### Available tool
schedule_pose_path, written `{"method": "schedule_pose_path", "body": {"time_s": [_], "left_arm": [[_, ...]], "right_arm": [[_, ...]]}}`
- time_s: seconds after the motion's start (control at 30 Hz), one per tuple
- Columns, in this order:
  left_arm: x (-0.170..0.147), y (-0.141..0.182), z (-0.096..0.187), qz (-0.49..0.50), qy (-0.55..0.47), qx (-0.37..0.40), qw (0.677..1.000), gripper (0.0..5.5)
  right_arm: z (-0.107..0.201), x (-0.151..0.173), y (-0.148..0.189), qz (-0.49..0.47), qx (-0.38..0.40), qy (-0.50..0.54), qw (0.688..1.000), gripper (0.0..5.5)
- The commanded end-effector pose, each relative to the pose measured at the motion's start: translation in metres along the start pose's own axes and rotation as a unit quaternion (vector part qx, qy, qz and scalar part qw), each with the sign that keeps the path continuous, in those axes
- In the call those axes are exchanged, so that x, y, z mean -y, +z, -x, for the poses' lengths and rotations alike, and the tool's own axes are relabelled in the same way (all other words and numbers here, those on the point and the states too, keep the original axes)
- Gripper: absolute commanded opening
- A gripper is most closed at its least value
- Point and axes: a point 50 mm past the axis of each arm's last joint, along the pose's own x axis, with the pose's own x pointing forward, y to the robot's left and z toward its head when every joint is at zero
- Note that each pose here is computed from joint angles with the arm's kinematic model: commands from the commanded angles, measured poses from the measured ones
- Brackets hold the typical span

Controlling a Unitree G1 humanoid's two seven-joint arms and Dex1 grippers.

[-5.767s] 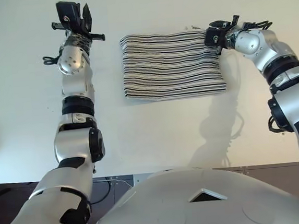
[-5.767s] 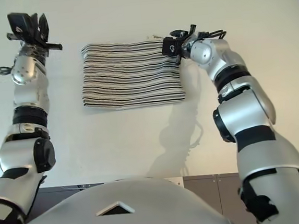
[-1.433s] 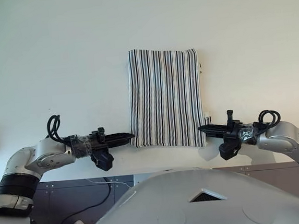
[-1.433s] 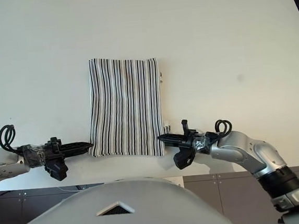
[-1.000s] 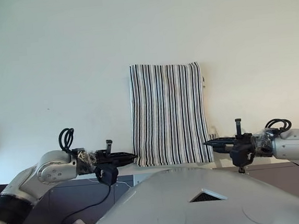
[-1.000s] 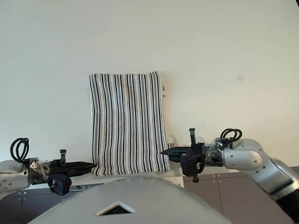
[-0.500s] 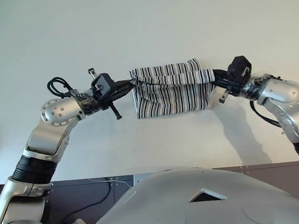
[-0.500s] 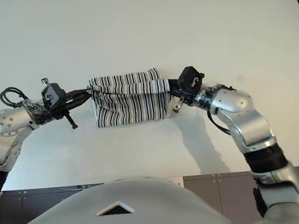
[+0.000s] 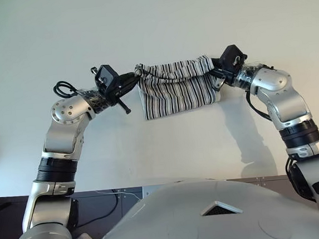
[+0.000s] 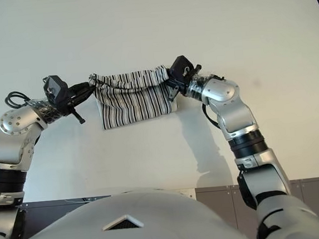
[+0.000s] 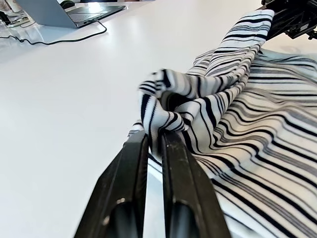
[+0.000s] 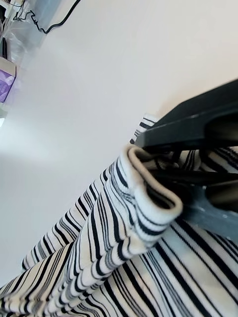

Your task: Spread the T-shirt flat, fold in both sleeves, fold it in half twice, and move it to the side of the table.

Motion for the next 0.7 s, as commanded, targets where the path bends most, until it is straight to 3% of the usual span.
{"method": "schedule_pose_path", "body": {"time_s": [0.03, 0.2, 0.3, 0.37, 0.43, 0.53, 0.7], "left_arm": [[-0.009, -0.008, -0.007, -0.008, 0.032, -0.023, 0.999, 1.07], [-0.025, -0.01, -0.019, 0.04, 0.092, -0.011, 0.995, 1.3], [-0.027, -0.019, -0.03, 0.078, 0.124, -0.027, 0.989, 1.3], [-0.027, -0.021, -0.029, 0.091, 0.142, -0.029, 0.985, 1.3], [-0.029, -0.023, -0.023, 0.103, 0.17, -0.026, 0.98, 1.3], [-0.027, -0.03, -0.018, 0.144, 0.229, -0.009, 0.963, 1.3], [-0.013, -0.028, -0.028, 0.205, 0.292, 0.029, 0.934, 1.3]], "right_arm": [[-0.012, 0.008, 0.002, -0.012, 0.008, -0.024, 1.0, 1.29], [-0.025, 0.033, 0.002, -0.108, 0.027, -0.101, 0.989, 2.21], [-0.033, 0.046, -0.007, -0.164, 0.009, -0.162, 0.973, 2.21], [-0.033, 0.045, 0.004, -0.149, 0.027, -0.159, 0.975, 2.21], [-0.026, 0.026, 0.026, -0.097, 0.065, -0.114, 0.986, 2.21], [-0.018, -0.025, 0.042, -0.043, 0.077, -0.043, 0.995, 2.21], [-0.031, -0.069, 0.045, -0.046, 0.074, -0.065, 0.994, 2.21]]}}
